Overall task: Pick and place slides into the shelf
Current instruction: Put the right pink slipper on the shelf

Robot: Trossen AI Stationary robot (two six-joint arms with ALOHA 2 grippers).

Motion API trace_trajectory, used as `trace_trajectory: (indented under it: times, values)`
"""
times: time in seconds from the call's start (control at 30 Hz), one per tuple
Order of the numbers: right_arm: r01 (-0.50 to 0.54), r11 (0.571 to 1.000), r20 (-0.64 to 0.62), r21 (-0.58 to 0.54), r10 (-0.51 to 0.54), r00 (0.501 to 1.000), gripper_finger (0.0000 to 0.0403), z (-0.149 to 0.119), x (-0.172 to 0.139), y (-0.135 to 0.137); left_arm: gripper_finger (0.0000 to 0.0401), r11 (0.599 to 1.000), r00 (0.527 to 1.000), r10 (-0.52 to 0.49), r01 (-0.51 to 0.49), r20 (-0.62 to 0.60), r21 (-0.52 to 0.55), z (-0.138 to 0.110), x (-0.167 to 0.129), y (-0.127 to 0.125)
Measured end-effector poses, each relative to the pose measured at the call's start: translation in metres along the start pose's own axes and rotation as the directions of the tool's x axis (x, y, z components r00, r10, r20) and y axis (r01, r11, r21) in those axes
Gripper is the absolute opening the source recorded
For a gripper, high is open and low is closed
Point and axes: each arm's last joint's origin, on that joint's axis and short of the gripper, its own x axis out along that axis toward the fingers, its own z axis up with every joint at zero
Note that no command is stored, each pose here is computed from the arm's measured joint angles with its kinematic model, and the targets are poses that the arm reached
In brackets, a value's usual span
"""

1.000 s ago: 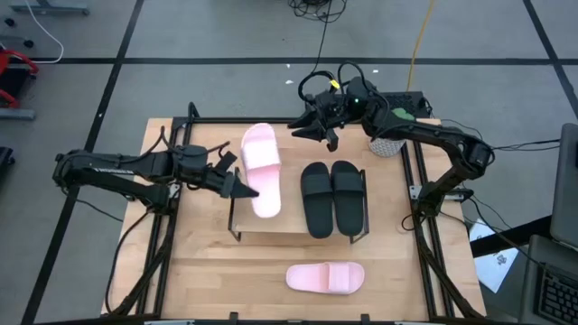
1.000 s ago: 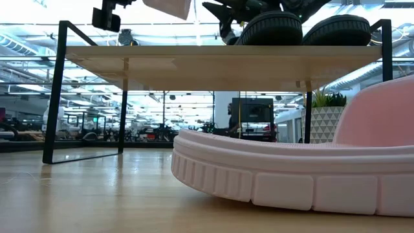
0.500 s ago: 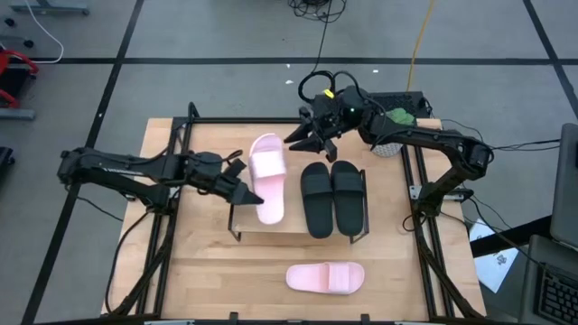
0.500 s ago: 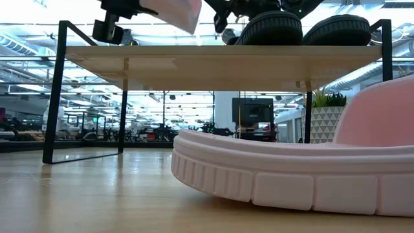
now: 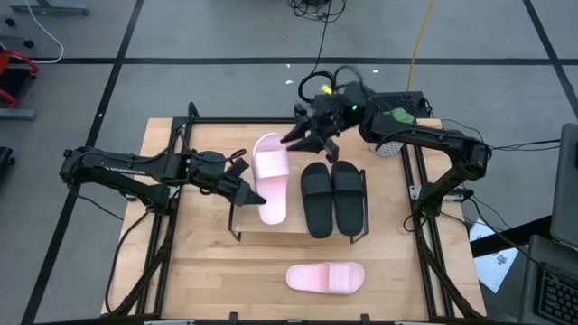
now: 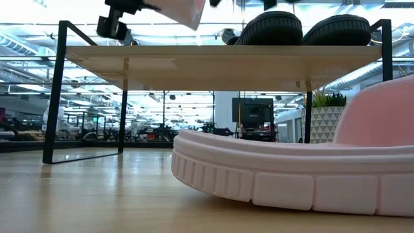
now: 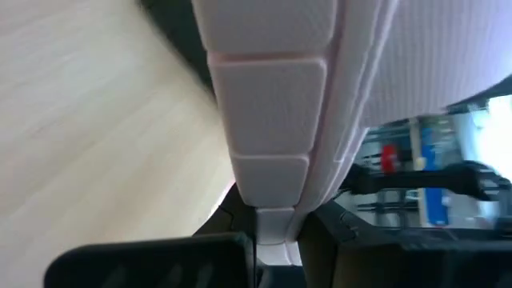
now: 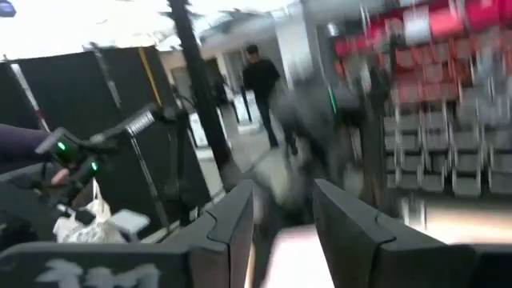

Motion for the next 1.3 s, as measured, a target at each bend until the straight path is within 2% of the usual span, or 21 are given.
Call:
trace_trajectory:
  times: [0.07,0.17,0.3,0.47,0.63,0.77,0.87,1.03,1.3]
  values:
    - [-0.015,0.999,0.023,-0.039,0.015,1.0,0.0118,0.024,0.003,0.009,0.0039,1.0,1.0,0.025,-0.025,-0.015,-0.002,-0.001,0.0,0.001]
    - [-0.014,0.998,0.017,-0.06,0.016,1.0,0.0118,0.055,0.007,0.014,0.0039,1.0,1.0,0.003,-0.003,-0.001,0.01,0.0,-0.002,-0.005]
    - [0.015,1.0,-0.079,0.017,-0.014,0.997,0.0118,0.071,0.017,0.007,0.0039,1.0,1.0,0.02,-0.02,-0.009,0.002,-0.002,-0.001,-0.004]
    - [0.054,0.994,-0.233,0.097,-0.031,0.972,0.0118,0.053,0.034,-0.019,0.0039,1.0,1.0,0.023,-0.023,-0.008,0.008,-0.004,-0.002,-0.005]
    - [0.09,0.988,-0.329,0.124,-0.044,0.943,0.0118,0.032,0.033,-0.035,0.0039,0.999,1.0,0.029,-0.029,0.01,0.017,-0.006,-0.002,-0.007]
    - [0.106,0.988,-0.396,0.112,-0.053,0.917,0.0118,0.022,0.03,-0.037,0.0039,0.999,0.999,0.032,-0.032,0.005,0.021,-0.008,-0.001,-0.007]
    - [0.154,0.986,-0.44,0.064,-0.111,0.891,0.0118,0.017,0.028,-0.037,0.0039,0.999,0.999,0.04,-0.041,0.019,0.018,-0.008,-0.001,-0.007]
    - [0.175,0.983,-0.483,0.058,-0.125,0.866,0.0118,0.012,0.025,-0.037,0.0039,0.999,0.999,0.049,-0.049,0.019,0.018,-0.008,-0.001,-0.006]
    - [0.188,0.982,-0.494,0.017,-0.156,0.856,0.0118,0.011,0.025,-0.037,0.0039,0.998,0.998,0.063,-0.064,0.02,0.015,-0.008,-0.001,-0.004]
